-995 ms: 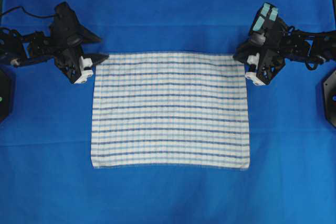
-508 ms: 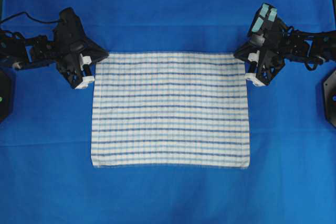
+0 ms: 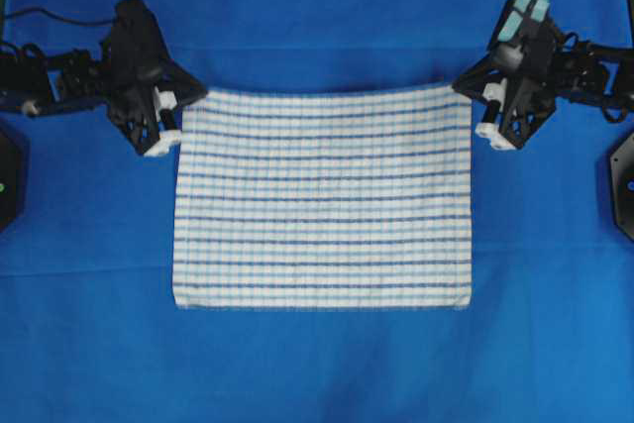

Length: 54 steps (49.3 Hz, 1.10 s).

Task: Fold the blue towel.
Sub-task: 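Lift the far corners and fold them toward the near edge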

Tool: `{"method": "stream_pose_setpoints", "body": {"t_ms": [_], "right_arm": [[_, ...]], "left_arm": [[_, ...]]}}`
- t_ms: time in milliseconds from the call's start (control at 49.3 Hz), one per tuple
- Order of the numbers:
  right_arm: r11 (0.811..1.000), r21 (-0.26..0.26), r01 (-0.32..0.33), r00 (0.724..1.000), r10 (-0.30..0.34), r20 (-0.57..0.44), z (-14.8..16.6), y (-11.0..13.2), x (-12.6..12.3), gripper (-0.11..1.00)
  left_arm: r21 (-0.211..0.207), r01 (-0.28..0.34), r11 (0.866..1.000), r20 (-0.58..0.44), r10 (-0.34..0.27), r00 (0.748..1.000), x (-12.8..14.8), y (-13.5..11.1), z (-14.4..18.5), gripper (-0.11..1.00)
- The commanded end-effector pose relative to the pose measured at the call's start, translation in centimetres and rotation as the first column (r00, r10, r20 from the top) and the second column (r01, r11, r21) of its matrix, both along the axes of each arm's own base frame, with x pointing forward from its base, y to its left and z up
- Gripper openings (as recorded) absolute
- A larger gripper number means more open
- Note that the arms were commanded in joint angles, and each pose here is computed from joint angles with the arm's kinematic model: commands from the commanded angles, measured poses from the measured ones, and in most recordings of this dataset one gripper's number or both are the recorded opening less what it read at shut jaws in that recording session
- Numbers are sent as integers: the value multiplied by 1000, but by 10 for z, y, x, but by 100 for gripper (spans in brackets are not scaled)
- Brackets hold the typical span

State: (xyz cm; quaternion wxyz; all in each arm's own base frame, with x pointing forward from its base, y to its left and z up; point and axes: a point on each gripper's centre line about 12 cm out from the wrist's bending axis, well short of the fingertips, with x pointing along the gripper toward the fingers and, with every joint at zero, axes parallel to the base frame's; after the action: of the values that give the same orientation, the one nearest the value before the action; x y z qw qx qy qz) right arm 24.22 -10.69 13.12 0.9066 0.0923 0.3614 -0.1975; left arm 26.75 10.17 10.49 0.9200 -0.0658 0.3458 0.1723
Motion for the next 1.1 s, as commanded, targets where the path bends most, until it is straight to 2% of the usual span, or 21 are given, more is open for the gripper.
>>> {"method": "stream_pose_setpoints", "body": {"t_ms": [0, 305, 426, 548, 771, 1076], "right_arm": [[1000, -20, 4, 999, -3, 45, 16, -2, 2, 5], [1000, -17, 7, 998, -6, 70, 23, 2, -1, 5], [1000, 9, -22, 998, 22, 64, 21, 14, 1, 5], [997, 52, -64, 997, 62, 51, 20, 34, 2, 5], [976, 132, -172, 985, 166, 56, 22, 80, 1, 5], [926, 236, -294, 956, 282, 84, 22, 136, -2, 5]], "left_arm": [[16, -8, 1000, 38, 8, 999, 3, 4, 17, 3], [-10, 0, 1000, 17, 0, 1000, -5, -5, 22, 3], [-20, 47, 999, -1, -48, 999, -4, -19, 26, 3], [-33, 120, 992, -20, -121, 992, -3, -41, 31, 3], [-76, 247, 966, -7, -248, 969, -2, -87, 38, 3], [-179, 344, 922, 9, -348, 937, -1, -142, 35, 3]]}}
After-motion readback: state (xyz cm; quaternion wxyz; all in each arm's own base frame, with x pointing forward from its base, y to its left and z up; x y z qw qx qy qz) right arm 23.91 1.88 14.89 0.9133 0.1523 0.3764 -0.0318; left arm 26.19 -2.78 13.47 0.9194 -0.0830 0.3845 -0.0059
